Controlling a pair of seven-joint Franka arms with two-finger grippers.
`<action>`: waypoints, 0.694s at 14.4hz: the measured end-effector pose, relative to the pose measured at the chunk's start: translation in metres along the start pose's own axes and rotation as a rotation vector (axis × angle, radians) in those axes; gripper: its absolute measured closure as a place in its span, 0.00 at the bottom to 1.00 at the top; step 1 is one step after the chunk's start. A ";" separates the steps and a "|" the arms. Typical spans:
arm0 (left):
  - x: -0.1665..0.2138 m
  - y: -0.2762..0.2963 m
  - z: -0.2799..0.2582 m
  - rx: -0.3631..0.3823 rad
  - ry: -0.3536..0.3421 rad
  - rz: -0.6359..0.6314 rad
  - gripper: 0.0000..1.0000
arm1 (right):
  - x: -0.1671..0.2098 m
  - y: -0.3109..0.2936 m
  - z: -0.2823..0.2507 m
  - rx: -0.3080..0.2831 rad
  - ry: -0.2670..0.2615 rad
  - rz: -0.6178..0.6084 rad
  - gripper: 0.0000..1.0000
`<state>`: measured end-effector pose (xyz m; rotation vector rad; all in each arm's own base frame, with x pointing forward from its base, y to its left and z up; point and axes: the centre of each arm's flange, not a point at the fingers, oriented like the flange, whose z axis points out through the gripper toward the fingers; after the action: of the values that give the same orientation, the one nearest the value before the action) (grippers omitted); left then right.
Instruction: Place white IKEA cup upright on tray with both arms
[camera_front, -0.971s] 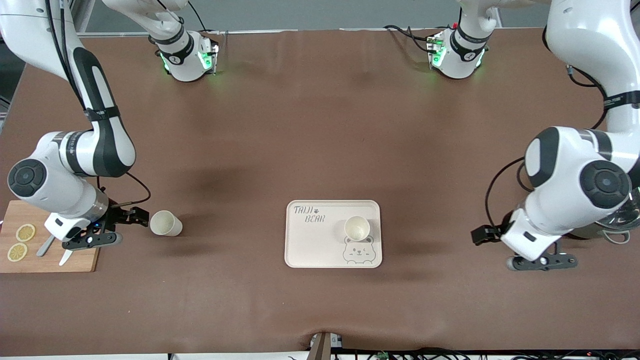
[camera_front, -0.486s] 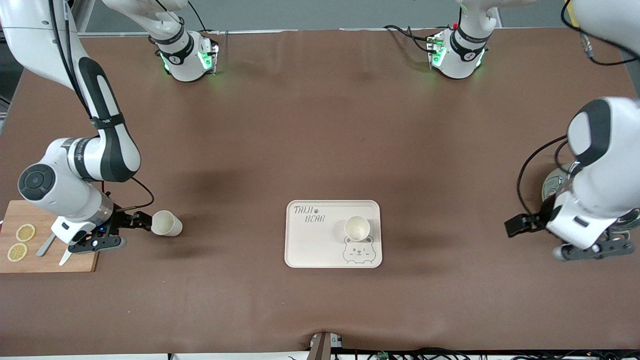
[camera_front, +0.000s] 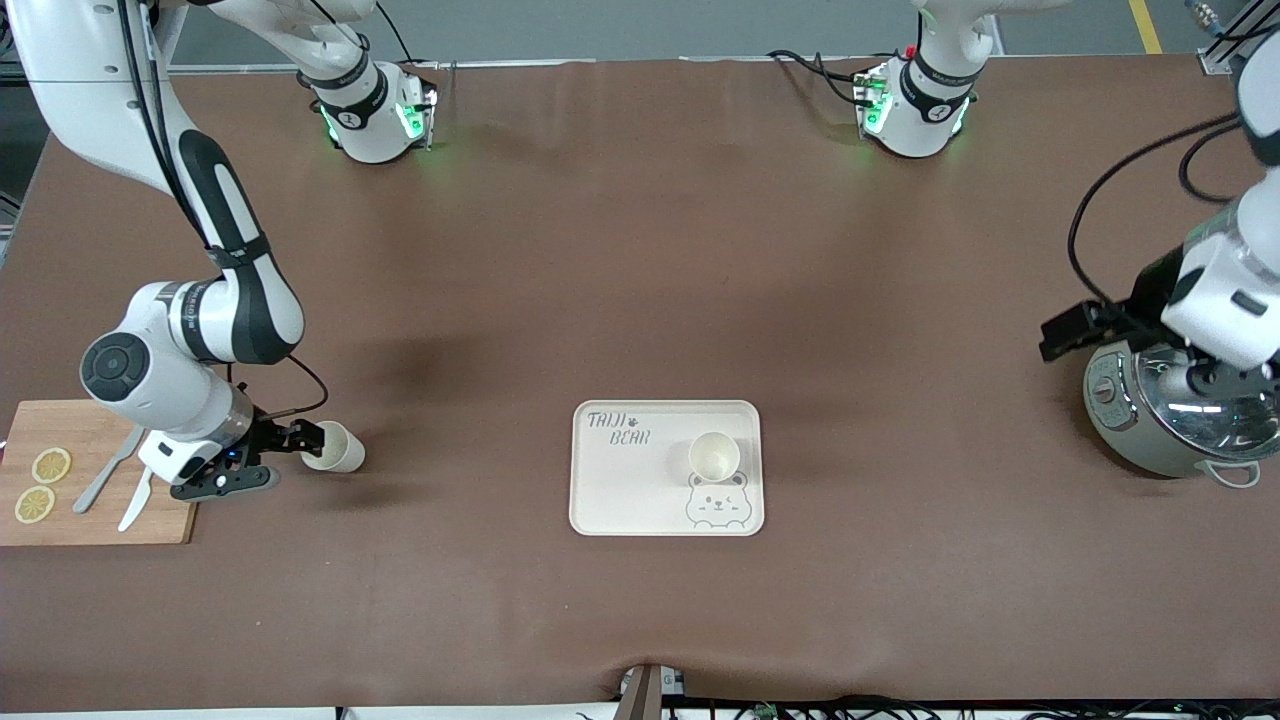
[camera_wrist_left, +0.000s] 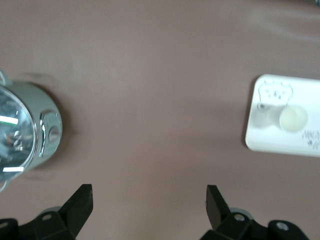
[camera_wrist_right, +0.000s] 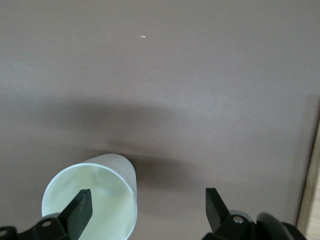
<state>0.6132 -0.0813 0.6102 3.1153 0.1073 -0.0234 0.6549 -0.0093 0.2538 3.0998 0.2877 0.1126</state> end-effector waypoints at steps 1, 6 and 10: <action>-0.007 0.001 -0.006 0.005 -0.010 0.021 0.00 | 0.000 -0.002 0.003 0.001 -0.005 -0.003 0.00; 0.003 -0.019 0.002 -0.021 0.004 0.066 0.00 | -0.008 -0.006 0.022 0.007 -0.034 -0.007 0.00; 0.010 -0.032 0.002 -0.031 0.036 0.068 0.00 | -0.009 -0.006 0.034 0.007 -0.030 -0.009 0.00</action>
<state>0.6210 -0.0489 0.6073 3.0866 0.0028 0.0350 0.6479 -0.0055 0.2186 3.1038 0.3010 0.0656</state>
